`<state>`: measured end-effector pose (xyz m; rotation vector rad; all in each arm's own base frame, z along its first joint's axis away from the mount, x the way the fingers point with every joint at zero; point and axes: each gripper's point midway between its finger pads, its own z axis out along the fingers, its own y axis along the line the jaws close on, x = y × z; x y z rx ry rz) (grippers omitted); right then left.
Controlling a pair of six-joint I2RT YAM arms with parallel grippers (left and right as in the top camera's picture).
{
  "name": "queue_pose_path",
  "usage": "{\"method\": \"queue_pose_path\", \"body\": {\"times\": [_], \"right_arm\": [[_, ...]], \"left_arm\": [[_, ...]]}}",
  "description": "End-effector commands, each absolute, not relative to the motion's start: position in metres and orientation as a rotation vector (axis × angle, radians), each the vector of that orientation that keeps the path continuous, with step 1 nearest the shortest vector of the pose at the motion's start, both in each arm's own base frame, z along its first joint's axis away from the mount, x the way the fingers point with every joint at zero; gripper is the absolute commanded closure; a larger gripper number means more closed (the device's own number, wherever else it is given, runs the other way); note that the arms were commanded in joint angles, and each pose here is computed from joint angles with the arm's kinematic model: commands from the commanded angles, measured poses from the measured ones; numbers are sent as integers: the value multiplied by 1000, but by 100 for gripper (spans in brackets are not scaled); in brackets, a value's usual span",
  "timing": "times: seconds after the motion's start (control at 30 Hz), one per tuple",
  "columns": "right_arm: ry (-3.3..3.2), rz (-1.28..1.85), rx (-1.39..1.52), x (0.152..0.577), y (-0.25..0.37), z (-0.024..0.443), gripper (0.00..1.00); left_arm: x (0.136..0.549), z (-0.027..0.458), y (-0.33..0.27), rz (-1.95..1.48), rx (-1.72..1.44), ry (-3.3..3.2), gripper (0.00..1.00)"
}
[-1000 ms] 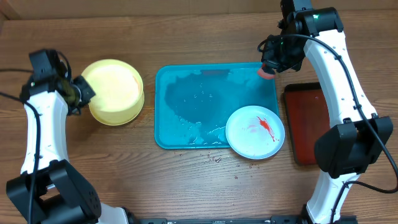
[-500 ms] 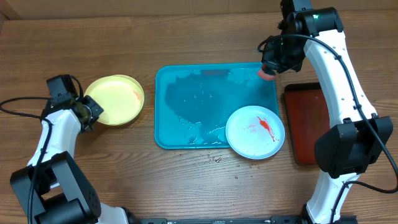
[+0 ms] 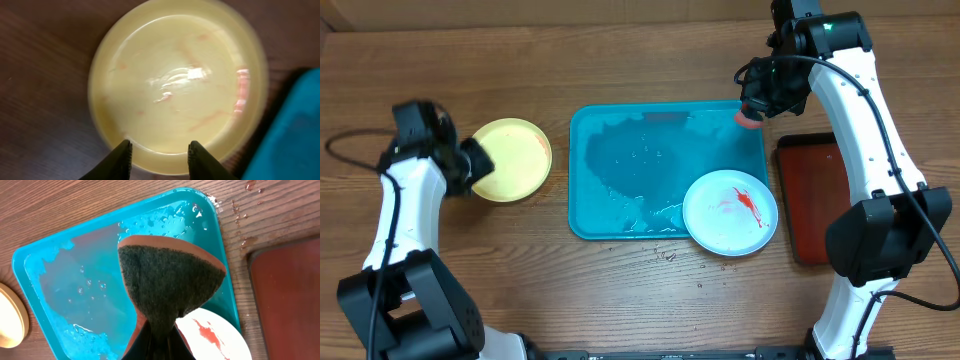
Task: Clean dirty plates on tray and stack at the side
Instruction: 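Move the left gripper to the rim of the white plate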
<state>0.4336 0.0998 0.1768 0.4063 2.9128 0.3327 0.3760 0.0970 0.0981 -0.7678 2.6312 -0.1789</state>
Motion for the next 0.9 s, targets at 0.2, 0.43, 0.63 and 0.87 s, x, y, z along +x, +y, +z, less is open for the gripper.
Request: {"method": "queue_pose_path", "body": {"times": [0.2,0.43,0.63,0.87], "right_arm": [[2896,329,395,436,100,181,96],[2894,329,394,436,100,182,96],[2896,329,394,436,100,181,96],[2895,328,394,436,100,182,96]], "left_arm": [[402,154,-72,-587,-163,2654,53],[385,128,-185,-738,-43,2748,53],[362,77,-238,-768,-108,2906,53],[346,47,-276,-839,-38,2973,53]]}}
